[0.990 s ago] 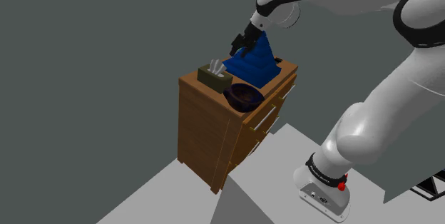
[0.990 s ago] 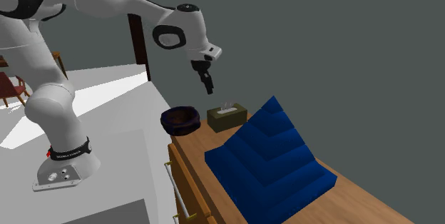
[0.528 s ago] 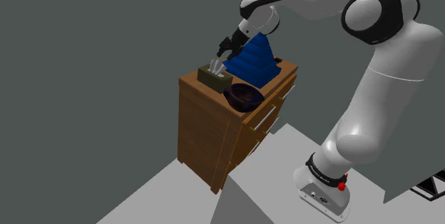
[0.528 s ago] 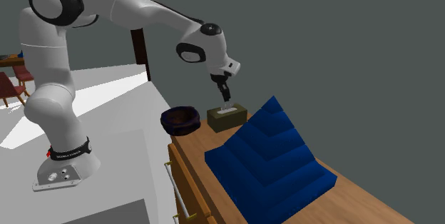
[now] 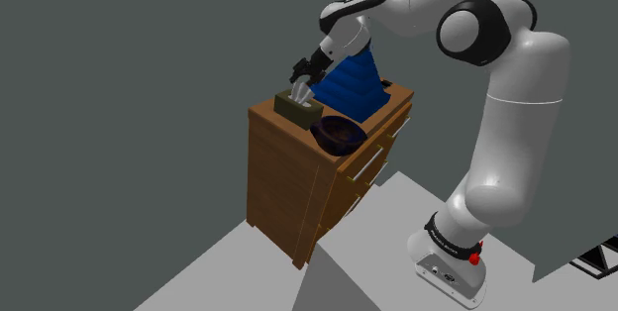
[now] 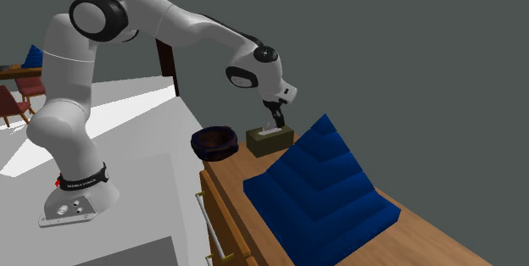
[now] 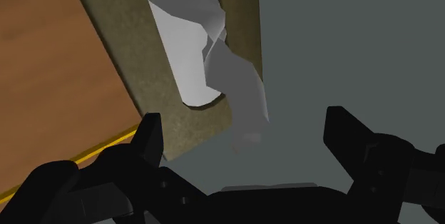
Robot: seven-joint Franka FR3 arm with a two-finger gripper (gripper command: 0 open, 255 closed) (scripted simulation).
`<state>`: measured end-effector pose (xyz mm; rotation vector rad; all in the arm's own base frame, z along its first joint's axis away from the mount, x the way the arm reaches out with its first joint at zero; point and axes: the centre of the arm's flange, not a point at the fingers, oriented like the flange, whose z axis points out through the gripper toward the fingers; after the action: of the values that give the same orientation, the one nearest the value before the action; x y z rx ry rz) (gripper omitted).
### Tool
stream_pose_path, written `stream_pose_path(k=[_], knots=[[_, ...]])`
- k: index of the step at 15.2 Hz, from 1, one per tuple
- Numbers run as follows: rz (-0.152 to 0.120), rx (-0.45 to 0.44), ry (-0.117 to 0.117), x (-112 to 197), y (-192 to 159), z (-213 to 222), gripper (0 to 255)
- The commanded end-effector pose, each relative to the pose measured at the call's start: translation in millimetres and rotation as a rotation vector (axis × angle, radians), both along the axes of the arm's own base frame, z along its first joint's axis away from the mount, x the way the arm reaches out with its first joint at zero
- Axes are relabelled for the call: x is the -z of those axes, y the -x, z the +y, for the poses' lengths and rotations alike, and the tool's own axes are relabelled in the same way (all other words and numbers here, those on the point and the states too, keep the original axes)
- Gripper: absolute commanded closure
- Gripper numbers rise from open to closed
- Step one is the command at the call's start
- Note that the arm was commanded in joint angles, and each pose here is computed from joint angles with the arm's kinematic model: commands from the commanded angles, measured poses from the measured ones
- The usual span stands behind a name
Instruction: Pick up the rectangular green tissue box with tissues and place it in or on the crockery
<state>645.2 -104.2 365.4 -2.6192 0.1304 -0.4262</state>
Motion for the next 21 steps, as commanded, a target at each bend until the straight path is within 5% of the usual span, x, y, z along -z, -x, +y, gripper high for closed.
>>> stream_pose_path(k=[1,10,11,21], knots=[[-0.001,0.000,-0.001,8.3,-4.3,6.0,0],[-0.001,0.000,-0.001,15.2,-7.0,9.7,0],[-0.001,0.000,-0.001,15.2,-7.0,9.7,255],[-0.001,0.000,-0.001,9.9,-7.0,9.7,255]])
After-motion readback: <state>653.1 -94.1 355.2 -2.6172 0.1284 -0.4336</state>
